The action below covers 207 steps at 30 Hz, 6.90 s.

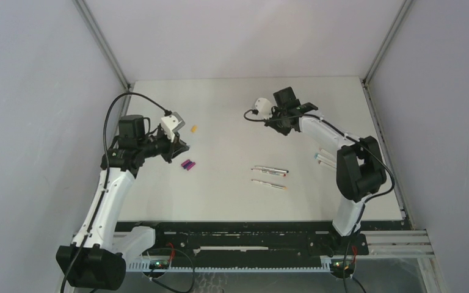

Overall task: Open the pen caps
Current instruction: Place the pen at the center of the board, then place the pen cap at the center of the board.

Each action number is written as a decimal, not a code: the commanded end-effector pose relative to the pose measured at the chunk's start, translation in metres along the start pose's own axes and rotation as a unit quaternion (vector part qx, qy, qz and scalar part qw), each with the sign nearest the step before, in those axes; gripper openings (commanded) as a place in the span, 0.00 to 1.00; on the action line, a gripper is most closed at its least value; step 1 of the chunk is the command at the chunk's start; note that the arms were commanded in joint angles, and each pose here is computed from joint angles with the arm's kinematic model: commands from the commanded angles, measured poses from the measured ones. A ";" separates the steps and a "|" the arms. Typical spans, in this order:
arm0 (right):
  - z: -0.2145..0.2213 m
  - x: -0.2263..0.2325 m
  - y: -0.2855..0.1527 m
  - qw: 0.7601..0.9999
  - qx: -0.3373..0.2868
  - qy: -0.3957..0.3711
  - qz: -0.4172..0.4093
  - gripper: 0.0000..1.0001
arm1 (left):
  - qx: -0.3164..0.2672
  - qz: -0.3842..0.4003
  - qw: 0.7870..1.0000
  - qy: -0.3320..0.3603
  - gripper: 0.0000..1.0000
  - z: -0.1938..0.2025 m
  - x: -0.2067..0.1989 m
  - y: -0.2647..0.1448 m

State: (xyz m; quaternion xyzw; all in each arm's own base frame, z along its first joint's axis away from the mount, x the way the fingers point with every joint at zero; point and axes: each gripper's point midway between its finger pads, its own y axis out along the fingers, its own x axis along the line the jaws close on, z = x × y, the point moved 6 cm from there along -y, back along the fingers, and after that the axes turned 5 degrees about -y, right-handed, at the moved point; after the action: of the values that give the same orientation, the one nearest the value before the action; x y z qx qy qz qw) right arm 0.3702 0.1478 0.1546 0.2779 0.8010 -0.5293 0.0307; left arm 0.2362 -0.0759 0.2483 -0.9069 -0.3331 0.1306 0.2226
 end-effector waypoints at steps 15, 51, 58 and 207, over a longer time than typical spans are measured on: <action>-0.033 -0.065 0.052 0.997 0.037 -0.071 0.005 0.00 | -0.011 0.018 1.000 0.009 0.00 0.008 0.002 0.009; -0.026 -0.088 0.107 0.995 0.048 -0.084 0.018 0.08 | 0.005 0.018 1.000 0.000 0.00 0.016 0.007 0.016; -0.022 -0.089 0.114 0.995 0.053 -0.081 0.011 0.10 | 0.006 0.019 1.000 -0.001 0.00 0.017 0.008 0.017; -0.029 0.070 -0.091 0.990 -0.127 0.021 -0.064 0.87 | 0.187 -0.183 0.913 -0.312 0.12 0.027 0.207 0.192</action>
State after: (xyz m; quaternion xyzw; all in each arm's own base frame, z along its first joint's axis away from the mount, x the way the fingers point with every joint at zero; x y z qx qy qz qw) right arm 0.2730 0.1700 0.2138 0.2368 0.8709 -0.4306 -0.0009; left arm 0.4753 -0.0612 0.1003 -0.6787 -0.5080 0.4306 0.3095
